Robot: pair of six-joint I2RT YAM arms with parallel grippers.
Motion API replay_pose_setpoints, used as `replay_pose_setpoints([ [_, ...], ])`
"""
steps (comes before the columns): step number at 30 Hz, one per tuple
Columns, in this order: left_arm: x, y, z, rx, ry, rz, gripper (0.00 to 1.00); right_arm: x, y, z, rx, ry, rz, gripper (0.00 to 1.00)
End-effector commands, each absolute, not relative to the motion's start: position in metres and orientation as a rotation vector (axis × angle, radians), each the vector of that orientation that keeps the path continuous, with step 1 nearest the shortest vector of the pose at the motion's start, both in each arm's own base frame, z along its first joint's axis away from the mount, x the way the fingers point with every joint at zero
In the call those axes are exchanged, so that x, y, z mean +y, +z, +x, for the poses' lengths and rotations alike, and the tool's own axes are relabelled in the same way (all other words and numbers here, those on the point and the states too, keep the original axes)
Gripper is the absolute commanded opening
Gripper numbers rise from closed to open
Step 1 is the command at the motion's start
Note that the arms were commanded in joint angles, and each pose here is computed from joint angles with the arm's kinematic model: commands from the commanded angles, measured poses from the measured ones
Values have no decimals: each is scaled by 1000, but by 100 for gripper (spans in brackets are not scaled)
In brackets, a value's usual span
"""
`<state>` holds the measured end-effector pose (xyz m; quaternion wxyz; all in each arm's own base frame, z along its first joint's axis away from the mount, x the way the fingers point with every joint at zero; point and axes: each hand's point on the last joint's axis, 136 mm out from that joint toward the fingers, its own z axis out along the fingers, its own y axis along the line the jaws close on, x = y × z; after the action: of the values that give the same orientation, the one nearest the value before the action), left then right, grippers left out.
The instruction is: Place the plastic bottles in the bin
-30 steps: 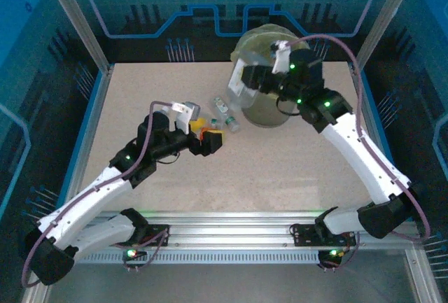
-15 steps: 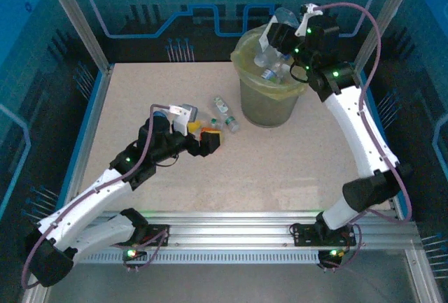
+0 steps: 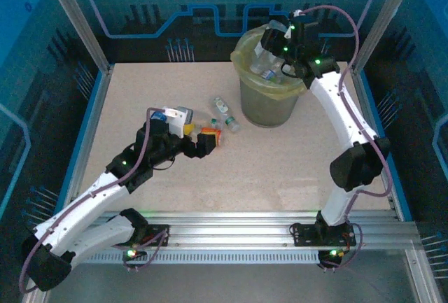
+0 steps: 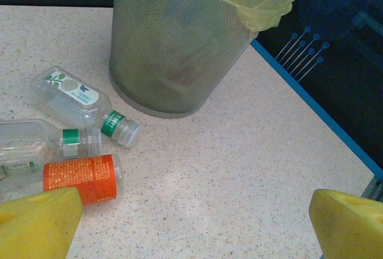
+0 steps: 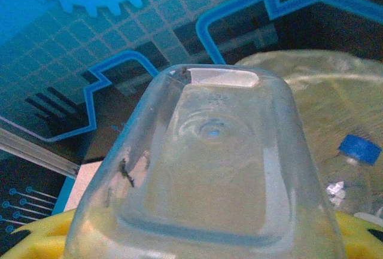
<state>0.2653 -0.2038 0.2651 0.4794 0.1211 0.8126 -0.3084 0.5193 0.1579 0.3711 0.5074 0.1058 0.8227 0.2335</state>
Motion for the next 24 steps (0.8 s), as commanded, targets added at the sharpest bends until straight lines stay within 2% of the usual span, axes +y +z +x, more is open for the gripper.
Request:
replay_pose_setpoints([
  [1, -196, 259, 265, 2006, -715, 262, 99, 167, 372, 526, 1986, 640, 269, 48],
  [14, -188, 253, 269, 2038, -662, 217, 99, 179, 302, 540, 2145, 675, 321, 54],
  [18, -185, 252, 270, 2048, -646, 194, 99, 170, 276, 540, 2220, 628, 371, 63],
  [24, -180, 251, 272, 2058, -627, 167, 99, 153, 250, 536, 2304, 564, 416, 81],
])
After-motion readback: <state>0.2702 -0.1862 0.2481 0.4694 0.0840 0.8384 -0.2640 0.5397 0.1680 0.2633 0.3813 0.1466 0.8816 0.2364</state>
